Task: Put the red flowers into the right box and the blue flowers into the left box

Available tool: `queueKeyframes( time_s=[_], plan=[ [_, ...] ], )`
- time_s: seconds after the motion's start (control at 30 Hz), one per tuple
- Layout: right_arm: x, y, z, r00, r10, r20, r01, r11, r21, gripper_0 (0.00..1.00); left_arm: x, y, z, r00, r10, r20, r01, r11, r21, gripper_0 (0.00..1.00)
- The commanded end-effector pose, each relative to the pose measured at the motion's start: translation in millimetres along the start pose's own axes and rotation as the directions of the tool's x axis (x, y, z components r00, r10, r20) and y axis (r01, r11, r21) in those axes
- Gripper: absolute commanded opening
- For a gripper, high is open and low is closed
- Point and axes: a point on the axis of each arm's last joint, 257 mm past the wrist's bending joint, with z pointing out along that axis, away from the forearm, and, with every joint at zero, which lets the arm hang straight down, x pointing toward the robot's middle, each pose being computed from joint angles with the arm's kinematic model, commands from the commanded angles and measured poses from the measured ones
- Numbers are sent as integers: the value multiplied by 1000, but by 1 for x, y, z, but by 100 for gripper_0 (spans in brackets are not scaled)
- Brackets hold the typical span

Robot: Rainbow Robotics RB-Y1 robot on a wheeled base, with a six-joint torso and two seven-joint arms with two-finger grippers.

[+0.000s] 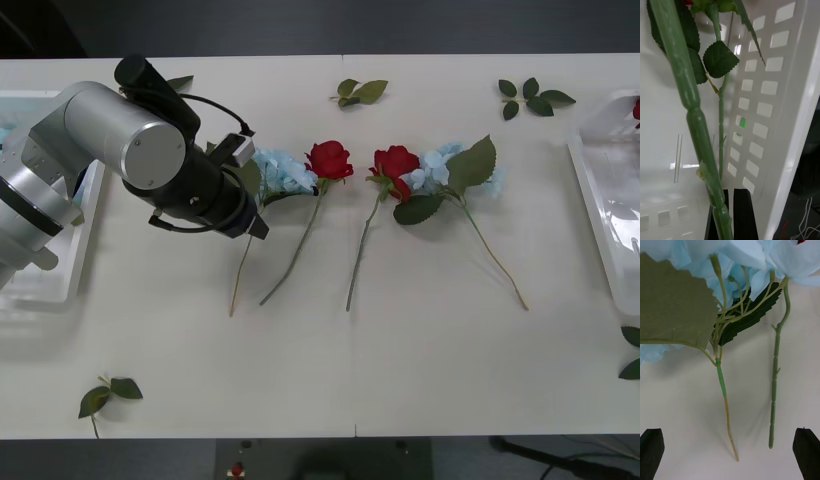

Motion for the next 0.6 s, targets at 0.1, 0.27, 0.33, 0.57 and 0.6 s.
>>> queueKeyframes(
  time_s=[0.1,0.27,0.33,0.57,0.6],
  plan=[
    [19,-52,0,998,58,6,-59,993,103,0,-6,6,4,1000,-10,7,11,996,-88,100],
    [31,-60,12,997,80,15,-81,988,131,0,-3,11,15,1000,-24,-14,22,992,-120,100],
    [36,-62,16,997,79,13,-80,987,142,0,-4,10,19,1000,-24,-19,22,992,-124,100],
    [35,-53,23,998,58,23,-61,988,140,29,-5,11,35,999,-29,-36,23,986,-164,100],
    [34,-53,23,998,56,28,-60,988,140,50,-6,12,36,999,-26,-33,20,985,-173,100]
  ],
)
